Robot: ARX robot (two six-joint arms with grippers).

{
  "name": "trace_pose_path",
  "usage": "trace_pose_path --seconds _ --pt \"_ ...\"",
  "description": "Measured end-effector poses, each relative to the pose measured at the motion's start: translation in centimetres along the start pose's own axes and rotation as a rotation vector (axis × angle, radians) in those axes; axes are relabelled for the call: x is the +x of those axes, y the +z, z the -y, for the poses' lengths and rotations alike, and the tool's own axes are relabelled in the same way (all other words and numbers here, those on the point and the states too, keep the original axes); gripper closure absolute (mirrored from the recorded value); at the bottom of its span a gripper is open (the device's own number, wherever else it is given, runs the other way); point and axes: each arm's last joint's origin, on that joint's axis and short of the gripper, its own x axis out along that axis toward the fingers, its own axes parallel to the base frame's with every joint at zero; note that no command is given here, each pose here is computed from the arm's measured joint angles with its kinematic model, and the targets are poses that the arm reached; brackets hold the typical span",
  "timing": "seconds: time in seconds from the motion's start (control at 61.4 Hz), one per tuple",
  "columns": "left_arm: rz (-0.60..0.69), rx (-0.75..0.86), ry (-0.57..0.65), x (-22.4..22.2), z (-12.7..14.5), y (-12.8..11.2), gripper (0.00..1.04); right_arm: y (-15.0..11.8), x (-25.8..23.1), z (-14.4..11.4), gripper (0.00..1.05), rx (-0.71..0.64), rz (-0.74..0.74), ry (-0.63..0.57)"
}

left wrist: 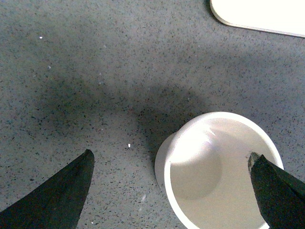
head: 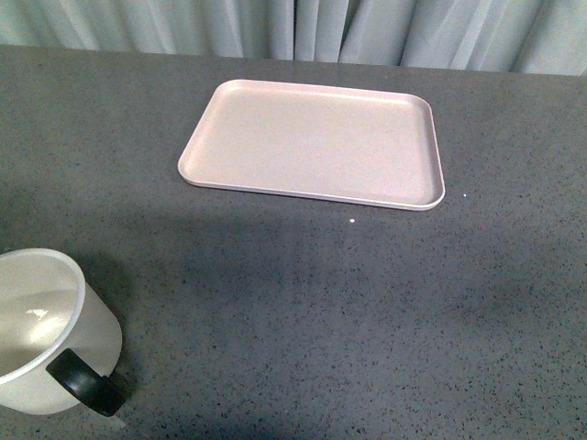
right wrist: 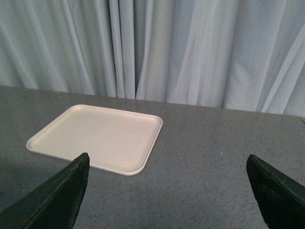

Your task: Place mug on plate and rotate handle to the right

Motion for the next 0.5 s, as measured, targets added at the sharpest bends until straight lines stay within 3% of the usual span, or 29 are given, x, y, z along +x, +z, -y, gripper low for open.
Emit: trace_pose_path --seconds 0.505 --pt "-0.116 0.031 -0.013 3.1 -0.1 -1.3 0.09 0.0 0.0 0.0 0.09 0.000 0.000 0.000"
